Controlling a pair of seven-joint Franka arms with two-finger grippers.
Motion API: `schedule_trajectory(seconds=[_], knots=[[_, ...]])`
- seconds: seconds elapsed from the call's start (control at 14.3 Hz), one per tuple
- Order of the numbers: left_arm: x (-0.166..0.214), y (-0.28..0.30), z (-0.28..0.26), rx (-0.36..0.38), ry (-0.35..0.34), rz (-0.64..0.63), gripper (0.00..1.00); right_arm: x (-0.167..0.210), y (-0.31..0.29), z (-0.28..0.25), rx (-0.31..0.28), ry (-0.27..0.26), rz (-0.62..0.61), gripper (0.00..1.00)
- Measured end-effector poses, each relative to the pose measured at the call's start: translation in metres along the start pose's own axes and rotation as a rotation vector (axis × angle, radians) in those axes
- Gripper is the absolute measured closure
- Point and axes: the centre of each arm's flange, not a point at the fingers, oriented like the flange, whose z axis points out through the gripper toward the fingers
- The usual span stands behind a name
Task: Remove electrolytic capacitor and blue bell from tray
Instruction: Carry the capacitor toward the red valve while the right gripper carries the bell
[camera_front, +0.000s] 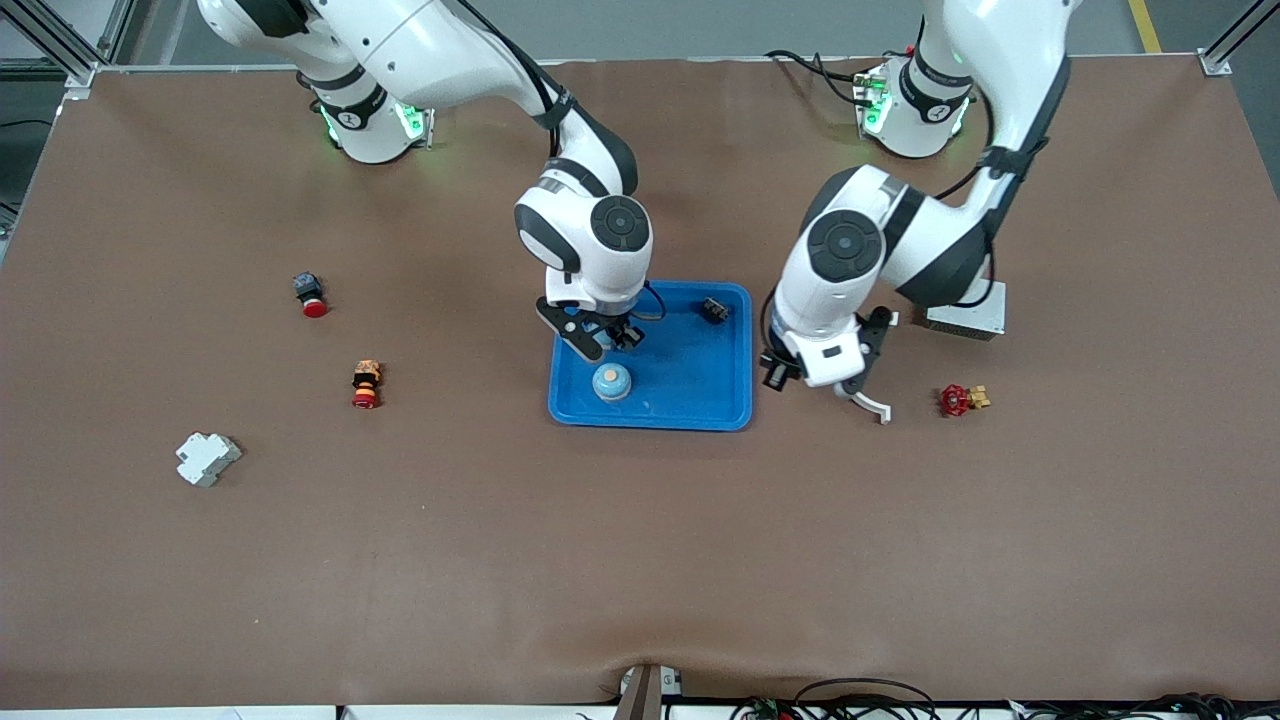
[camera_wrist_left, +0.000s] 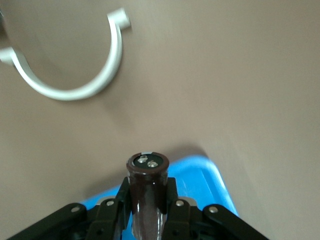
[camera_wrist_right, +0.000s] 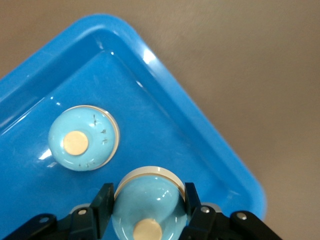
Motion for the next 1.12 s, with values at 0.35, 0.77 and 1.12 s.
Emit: schedule_trajectory(seconds=[0.35,0.77,1.12], knots=[[0.070,-0.025,0.034,0.105,0.048,0.020,0.70,0.131,0.053,-0.073,-0.082,-0.094,-0.204,0.38],[0.156,-0.062,0.087,0.193,0.012,0.009,0.70,0.303,0.148,-0.079,-0.013,-0.178,-0.382,0.38],[0.189,-0.072,0.136,0.166,-0.030,-0.018,0.70,0.386,0.220,-0.028,0.072,-0.149,-0.481,0.38]])
